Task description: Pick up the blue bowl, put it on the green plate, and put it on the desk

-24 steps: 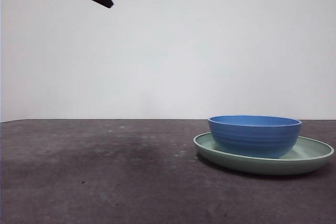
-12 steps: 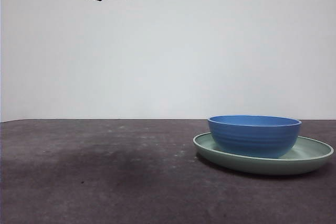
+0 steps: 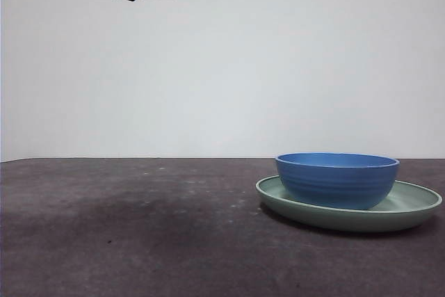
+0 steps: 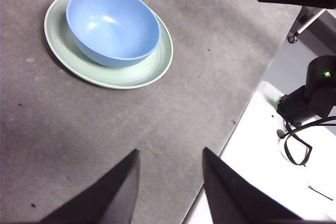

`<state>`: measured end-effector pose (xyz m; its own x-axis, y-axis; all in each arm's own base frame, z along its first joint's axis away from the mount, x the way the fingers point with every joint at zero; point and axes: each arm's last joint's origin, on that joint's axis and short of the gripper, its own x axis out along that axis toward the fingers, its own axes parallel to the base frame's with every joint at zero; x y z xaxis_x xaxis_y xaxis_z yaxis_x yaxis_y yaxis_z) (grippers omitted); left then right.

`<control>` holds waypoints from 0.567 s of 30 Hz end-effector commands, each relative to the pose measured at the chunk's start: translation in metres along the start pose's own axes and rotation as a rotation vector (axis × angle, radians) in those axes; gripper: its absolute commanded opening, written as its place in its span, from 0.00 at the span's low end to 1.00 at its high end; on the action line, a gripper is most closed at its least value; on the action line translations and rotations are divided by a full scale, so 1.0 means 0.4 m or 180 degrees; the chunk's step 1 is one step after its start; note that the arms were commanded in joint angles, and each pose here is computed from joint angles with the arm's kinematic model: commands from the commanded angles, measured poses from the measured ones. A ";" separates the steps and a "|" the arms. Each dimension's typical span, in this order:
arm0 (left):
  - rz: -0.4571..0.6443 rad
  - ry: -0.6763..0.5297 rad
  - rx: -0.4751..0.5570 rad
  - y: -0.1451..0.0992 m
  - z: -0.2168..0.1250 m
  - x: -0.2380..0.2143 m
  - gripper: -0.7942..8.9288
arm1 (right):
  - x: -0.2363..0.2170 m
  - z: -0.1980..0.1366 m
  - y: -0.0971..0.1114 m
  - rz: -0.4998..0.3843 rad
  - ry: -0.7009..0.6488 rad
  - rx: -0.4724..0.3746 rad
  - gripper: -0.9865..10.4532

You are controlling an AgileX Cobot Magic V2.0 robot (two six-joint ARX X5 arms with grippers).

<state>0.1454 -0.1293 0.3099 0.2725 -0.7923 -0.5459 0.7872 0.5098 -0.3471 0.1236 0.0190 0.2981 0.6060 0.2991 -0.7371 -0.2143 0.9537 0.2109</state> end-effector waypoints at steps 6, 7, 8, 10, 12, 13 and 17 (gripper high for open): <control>-0.0044 -0.0014 0.0090 -0.004 0.006 0.004 0.28 | 0.100 0.077 -0.044 -0.0135 0.0115 0.0265 0.42; -0.0044 -0.0014 0.0091 -0.004 0.006 0.004 0.28 | 0.116 0.085 -0.052 -0.0121 0.0137 0.0291 0.42; -0.0044 -0.0014 0.0095 -0.004 0.006 0.004 0.28 | 0.137 0.093 -0.061 -0.0104 0.0171 0.0321 0.42; -0.0044 -0.0016 0.0104 -0.004 0.006 0.004 0.28 | 0.179 0.107 -0.079 -0.0055 0.0242 0.0382 0.42; -0.0044 -0.0015 0.0103 -0.004 0.006 0.004 0.28 | 0.221 0.118 -0.096 -0.0010 0.0311 0.0428 0.42; -0.0044 -0.0015 0.0103 -0.004 0.006 0.004 0.28 | 0.236 0.120 -0.101 0.0000 0.0338 0.0438 0.42; -0.0044 -0.0015 0.0103 -0.004 0.006 0.004 0.28 | 0.308 0.125 -0.121 0.0050 0.0497 0.0488 0.42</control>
<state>0.1454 -0.1293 0.3099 0.2725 -0.7923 -0.5459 0.7936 0.5058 -0.3380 0.2419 0.0106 0.2280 0.4717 0.3125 -0.8245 -0.1004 0.9480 0.3019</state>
